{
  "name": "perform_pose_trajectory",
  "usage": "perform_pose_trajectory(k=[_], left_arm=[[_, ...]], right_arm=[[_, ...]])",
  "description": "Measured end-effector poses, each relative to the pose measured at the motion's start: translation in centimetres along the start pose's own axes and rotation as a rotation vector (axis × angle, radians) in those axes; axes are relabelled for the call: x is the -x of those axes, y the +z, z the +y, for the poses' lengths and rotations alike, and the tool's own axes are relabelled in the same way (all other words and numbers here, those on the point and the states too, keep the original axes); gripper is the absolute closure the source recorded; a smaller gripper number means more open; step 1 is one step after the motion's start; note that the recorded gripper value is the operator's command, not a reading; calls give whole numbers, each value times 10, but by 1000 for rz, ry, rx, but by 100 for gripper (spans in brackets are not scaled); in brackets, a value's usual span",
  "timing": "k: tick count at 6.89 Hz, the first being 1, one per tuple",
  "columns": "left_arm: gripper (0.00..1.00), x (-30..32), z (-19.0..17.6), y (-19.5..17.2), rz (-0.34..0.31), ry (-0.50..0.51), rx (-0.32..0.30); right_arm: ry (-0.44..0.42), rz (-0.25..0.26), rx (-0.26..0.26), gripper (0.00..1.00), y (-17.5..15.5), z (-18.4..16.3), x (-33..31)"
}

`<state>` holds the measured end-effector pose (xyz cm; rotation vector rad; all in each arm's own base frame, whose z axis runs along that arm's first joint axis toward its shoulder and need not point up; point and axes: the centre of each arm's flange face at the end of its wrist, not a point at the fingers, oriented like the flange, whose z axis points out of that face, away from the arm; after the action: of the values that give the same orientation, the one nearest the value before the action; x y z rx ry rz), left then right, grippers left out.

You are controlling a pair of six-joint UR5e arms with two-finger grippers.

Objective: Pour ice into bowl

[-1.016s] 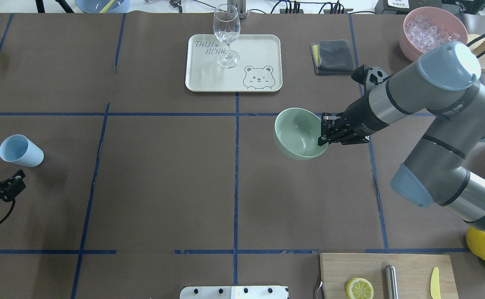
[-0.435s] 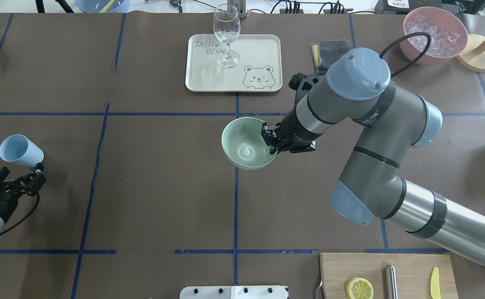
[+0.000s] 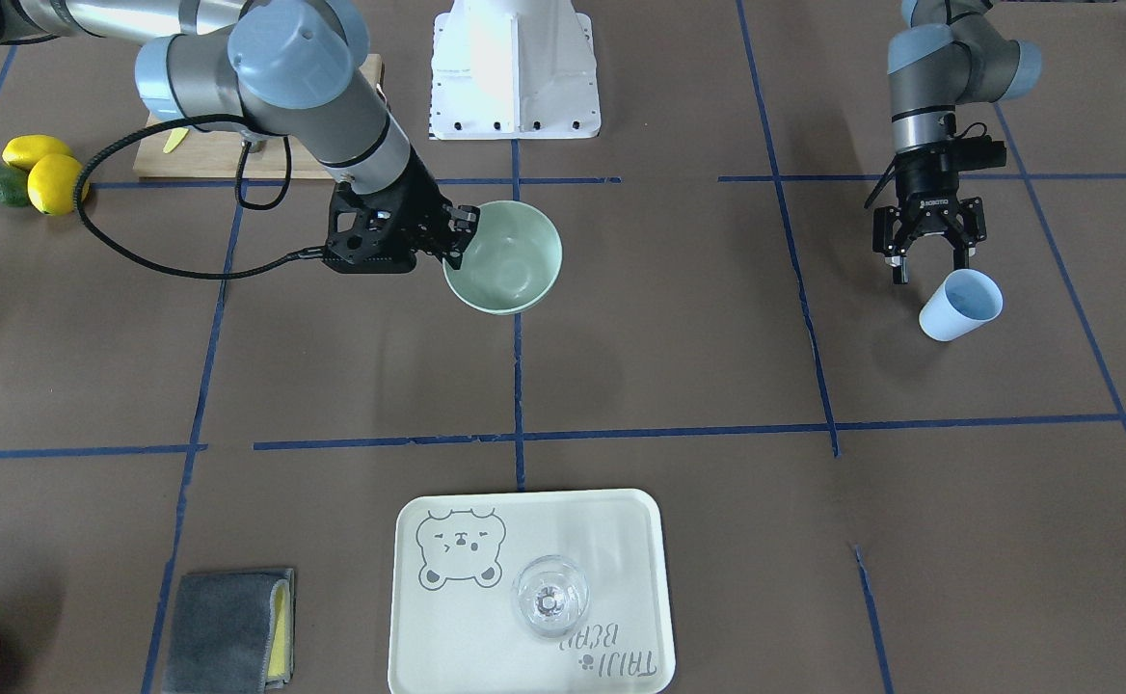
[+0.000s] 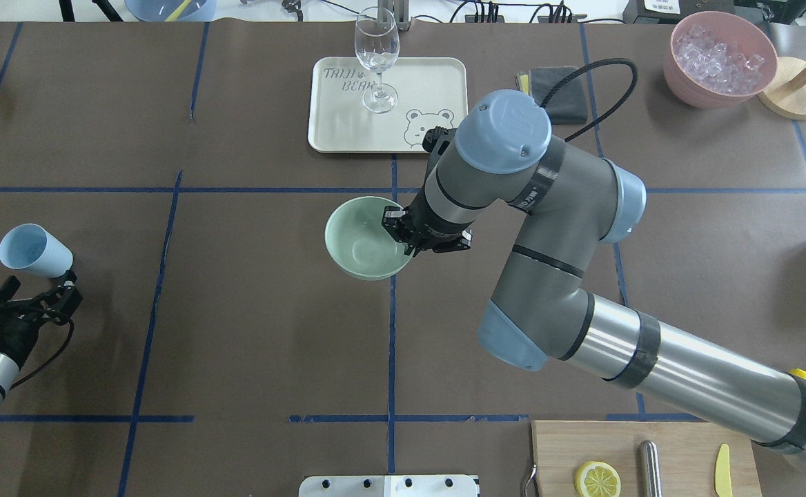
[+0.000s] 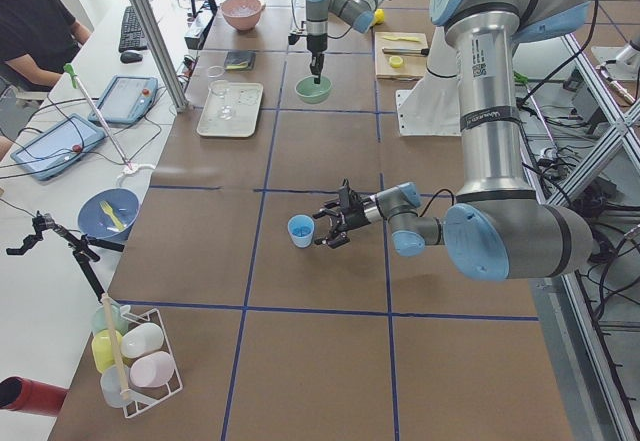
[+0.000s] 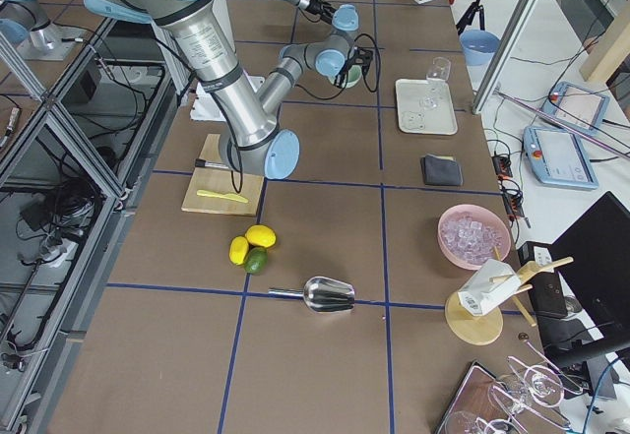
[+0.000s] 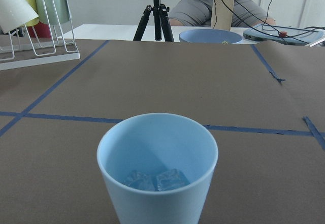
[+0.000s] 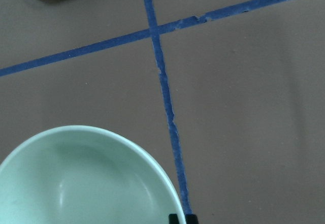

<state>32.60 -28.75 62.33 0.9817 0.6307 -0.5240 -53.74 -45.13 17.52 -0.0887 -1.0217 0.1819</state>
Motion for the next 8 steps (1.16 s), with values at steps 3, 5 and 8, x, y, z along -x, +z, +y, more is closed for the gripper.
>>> perform_pose_trajectory(k=[3, 5, 8], left_arm=[[1, 8, -10, 16, -35, -9, -37], [1, -3, -12, 44, -62, -28, -74], [100, -6, -18, 63, -86, -39, -97]], right_arm=[[-5, 32, -12, 100, 34, 6, 47], [-14, 39, -9, 100, 44, 14, 59], [-28, 61, -29, 100, 62, 22, 86]])
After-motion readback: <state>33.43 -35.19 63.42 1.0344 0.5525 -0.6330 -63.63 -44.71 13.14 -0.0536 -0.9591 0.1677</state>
